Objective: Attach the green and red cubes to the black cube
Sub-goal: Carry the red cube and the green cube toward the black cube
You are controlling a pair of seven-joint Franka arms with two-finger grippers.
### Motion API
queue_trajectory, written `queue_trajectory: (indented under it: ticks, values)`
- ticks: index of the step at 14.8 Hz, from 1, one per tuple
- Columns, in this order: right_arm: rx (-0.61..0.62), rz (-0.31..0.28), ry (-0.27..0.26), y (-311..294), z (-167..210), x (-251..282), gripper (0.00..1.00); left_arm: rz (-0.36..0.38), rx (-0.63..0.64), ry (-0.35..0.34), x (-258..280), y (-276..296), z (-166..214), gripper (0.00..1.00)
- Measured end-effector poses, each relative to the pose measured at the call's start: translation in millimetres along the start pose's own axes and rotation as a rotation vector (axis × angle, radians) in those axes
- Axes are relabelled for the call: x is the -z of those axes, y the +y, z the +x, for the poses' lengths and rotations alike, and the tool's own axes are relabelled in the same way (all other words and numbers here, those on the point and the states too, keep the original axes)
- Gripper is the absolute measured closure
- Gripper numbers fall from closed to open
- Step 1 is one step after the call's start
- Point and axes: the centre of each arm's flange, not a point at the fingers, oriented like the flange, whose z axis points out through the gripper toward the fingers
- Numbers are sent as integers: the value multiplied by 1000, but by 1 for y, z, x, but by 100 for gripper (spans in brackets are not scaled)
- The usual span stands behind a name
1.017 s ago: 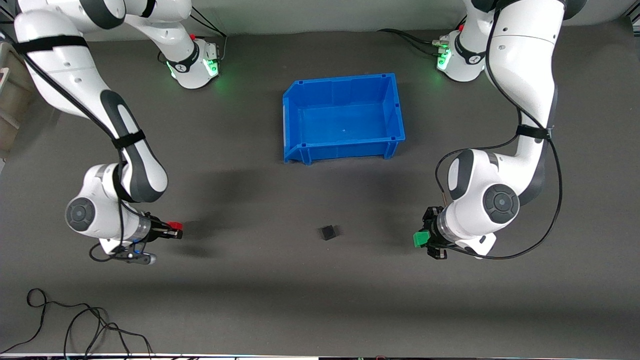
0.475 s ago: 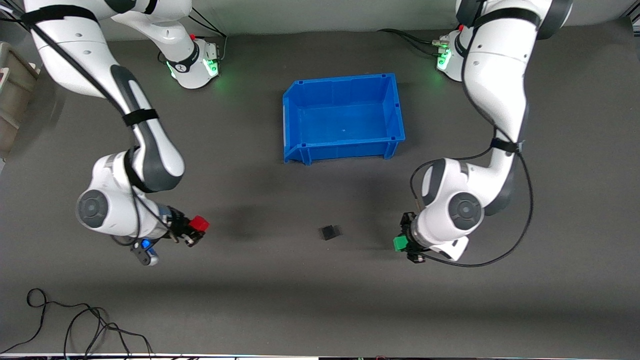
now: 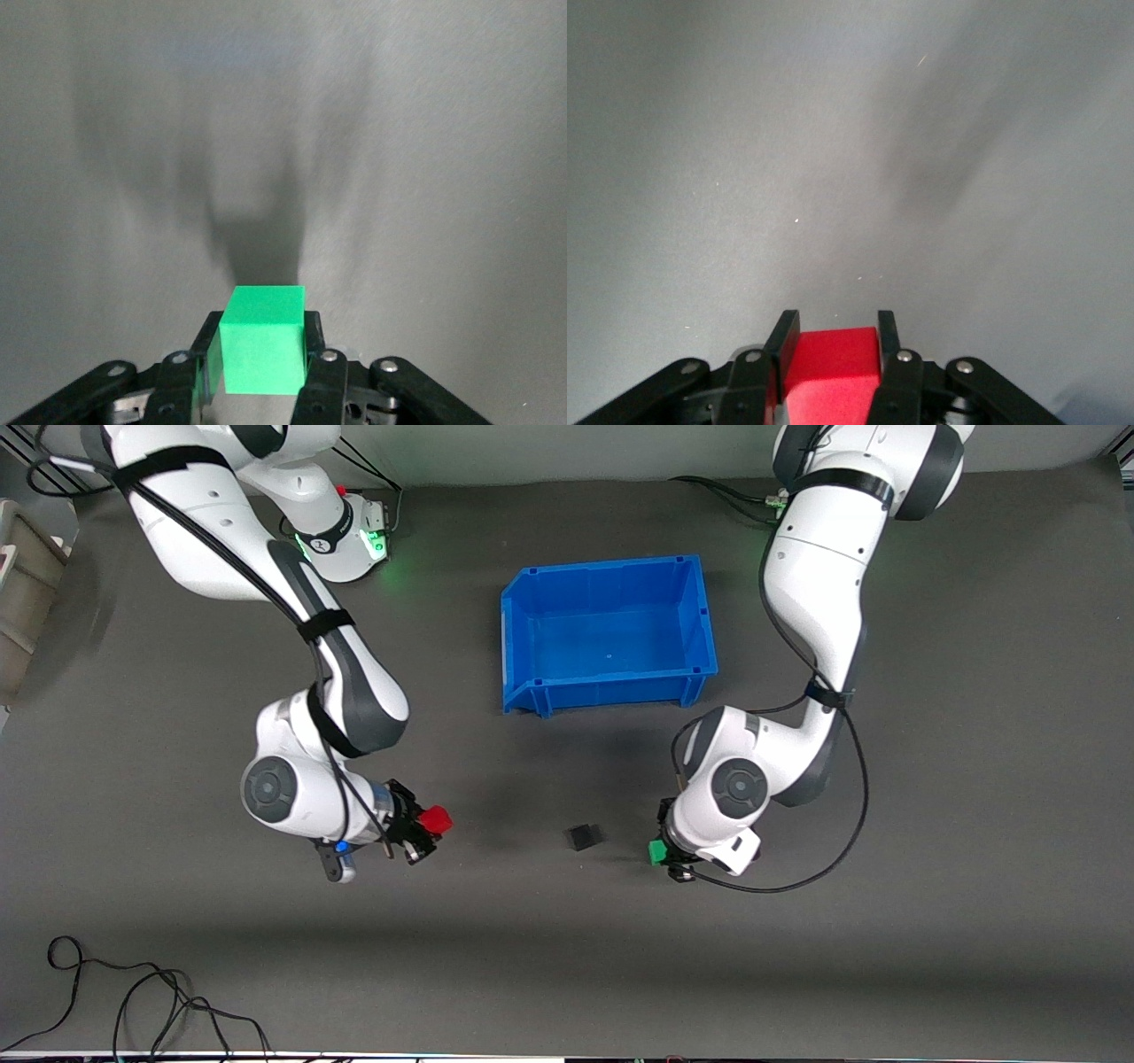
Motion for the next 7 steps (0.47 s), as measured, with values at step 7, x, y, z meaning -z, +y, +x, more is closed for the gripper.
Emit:
queue_trajectory:
  ticks: [7]
  values:
    - [-44, 17, -17, -21, -20, -47, 60, 2, 182, -4, -2, -14, -20, 61]
